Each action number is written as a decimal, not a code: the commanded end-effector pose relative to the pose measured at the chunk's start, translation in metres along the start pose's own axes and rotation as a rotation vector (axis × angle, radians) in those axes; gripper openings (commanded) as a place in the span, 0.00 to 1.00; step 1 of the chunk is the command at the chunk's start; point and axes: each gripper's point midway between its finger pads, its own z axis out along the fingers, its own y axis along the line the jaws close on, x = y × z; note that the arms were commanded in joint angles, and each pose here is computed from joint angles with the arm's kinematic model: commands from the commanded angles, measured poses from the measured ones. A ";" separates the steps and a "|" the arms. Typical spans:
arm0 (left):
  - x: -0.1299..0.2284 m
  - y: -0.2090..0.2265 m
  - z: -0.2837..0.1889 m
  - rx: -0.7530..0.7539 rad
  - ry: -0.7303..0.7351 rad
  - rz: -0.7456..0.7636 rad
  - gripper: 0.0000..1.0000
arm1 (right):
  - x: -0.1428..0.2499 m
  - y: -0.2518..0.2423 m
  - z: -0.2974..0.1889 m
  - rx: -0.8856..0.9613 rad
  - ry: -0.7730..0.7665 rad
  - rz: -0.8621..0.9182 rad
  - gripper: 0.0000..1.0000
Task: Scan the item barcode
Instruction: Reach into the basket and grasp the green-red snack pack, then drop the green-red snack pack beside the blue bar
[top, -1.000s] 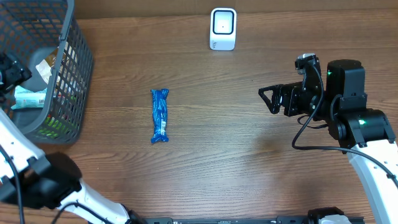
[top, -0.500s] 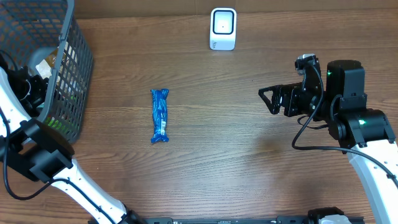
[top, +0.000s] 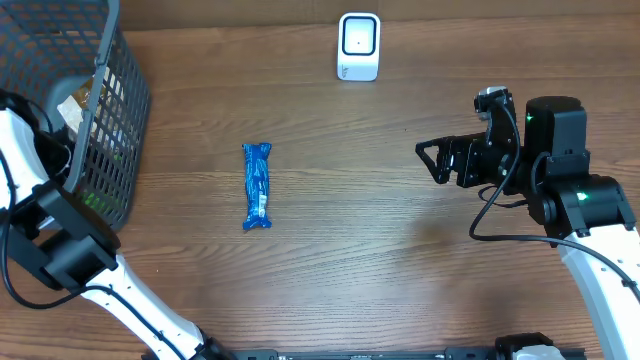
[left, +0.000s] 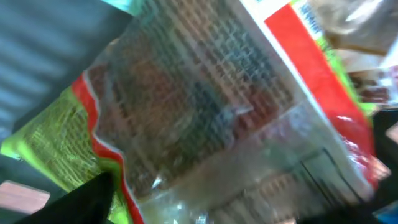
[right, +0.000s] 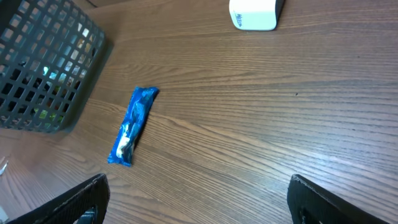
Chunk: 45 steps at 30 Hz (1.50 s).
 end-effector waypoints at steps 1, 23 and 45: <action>0.006 -0.001 0.016 -0.012 0.036 0.027 0.73 | -0.010 0.008 -0.005 -0.017 -0.027 -0.021 0.92; 0.008 -0.033 -0.170 0.030 -0.433 -0.014 0.04 | -0.011 0.008 -0.005 -0.019 -0.032 -0.023 0.92; 0.145 -0.192 -0.226 0.091 -0.515 0.448 0.04 | -0.011 0.008 -0.005 -0.018 -0.031 -0.023 0.92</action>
